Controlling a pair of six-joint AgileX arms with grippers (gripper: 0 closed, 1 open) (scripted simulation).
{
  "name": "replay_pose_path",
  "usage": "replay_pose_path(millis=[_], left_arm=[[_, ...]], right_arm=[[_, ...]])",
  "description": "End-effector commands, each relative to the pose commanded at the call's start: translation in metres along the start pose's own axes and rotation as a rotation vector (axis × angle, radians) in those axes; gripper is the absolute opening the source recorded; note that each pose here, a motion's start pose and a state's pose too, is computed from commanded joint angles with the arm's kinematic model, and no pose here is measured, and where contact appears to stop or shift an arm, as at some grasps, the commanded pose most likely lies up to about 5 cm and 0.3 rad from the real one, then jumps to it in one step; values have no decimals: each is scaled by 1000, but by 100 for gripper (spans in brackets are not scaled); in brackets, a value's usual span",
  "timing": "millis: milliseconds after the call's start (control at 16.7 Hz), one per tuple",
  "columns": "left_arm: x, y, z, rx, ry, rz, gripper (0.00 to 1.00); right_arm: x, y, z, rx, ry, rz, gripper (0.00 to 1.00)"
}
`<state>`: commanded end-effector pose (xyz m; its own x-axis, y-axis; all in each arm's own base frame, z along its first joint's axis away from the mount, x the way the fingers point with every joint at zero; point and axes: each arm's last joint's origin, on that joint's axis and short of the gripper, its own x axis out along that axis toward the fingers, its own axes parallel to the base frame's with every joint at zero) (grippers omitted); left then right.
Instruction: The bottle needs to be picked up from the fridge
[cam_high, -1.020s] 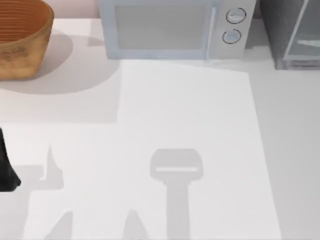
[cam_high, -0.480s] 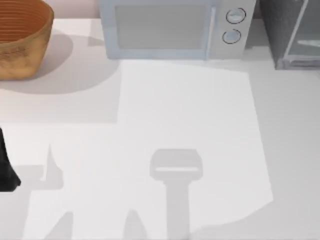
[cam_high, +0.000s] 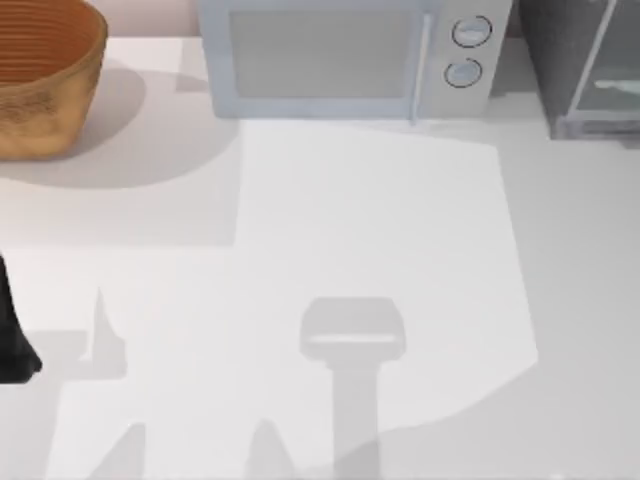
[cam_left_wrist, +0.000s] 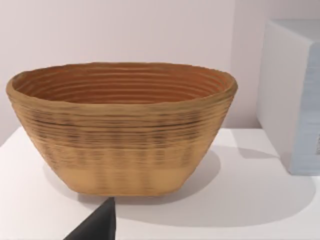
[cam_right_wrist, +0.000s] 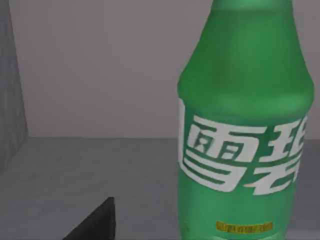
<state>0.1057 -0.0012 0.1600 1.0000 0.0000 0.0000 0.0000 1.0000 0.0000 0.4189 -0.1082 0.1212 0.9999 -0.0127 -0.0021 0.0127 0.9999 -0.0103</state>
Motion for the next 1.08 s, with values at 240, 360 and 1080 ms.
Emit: replay_pose_path(millis=[240,360,1080], left_arm=[[0,0,0,0,0,0,100],[0,0,0,0,0,0,100],[0,0,0,0,0,0,100]], right_arm=[[16,0,-5,3,11,3,100],[35,0,-2,0,0,3,100],[61,2,-2,1,5,3,70]])
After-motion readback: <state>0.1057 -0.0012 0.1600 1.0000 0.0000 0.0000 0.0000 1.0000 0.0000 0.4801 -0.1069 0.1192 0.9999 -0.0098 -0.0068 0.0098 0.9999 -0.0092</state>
